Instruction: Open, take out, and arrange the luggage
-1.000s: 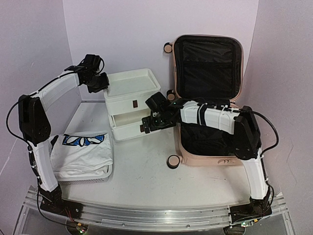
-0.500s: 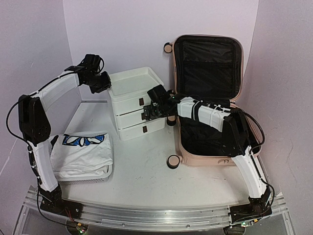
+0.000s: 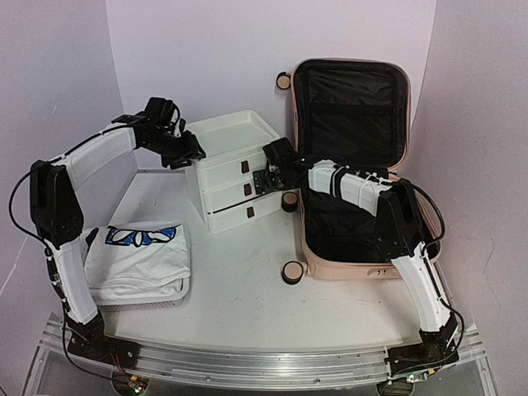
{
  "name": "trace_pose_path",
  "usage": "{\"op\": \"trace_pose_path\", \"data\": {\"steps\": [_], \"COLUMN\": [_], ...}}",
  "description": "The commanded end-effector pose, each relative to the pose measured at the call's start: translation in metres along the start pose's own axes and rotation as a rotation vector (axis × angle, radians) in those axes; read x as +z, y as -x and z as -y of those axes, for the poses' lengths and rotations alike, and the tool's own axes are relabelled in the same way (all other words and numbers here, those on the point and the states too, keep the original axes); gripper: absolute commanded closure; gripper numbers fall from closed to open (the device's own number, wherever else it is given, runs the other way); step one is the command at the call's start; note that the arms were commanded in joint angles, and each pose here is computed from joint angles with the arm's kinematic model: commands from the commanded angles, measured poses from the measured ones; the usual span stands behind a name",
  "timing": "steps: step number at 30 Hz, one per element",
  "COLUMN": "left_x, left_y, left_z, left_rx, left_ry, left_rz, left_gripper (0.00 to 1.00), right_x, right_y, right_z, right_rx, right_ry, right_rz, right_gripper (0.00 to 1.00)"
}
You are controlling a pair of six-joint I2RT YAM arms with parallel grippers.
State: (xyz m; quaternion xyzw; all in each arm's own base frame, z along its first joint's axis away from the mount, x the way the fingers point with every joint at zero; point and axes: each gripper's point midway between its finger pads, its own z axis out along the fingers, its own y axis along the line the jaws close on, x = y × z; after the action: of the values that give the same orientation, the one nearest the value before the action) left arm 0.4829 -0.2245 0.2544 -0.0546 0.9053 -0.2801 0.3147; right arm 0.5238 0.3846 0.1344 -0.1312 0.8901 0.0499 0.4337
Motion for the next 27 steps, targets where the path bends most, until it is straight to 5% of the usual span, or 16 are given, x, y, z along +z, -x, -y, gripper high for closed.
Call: {"op": "trace_pose_path", "data": {"steps": [1,12,27], "left_x": [-0.026,-0.119,-0.146], "left_y": [-0.021,0.026,0.003], "left_z": [0.062,0.048,0.047], "left_rx": [0.145,0.307,0.443], "left_ry": [-0.217,-0.164,-0.194], "left_rz": [-0.054,0.189,0.250], "left_gripper": [0.42,0.19,0.18], "right_x": [-0.014,-0.043,-0.005], "right_y": [0.031,-0.012,0.018], "right_z": [-0.017,-0.026,-0.054], "right_rx": [0.097,0.006,0.107], "right_ry": [0.123,0.164,0.080], "right_rz": [0.086,-0.018,0.192], "right_gripper": [0.02,0.02,0.02]}}
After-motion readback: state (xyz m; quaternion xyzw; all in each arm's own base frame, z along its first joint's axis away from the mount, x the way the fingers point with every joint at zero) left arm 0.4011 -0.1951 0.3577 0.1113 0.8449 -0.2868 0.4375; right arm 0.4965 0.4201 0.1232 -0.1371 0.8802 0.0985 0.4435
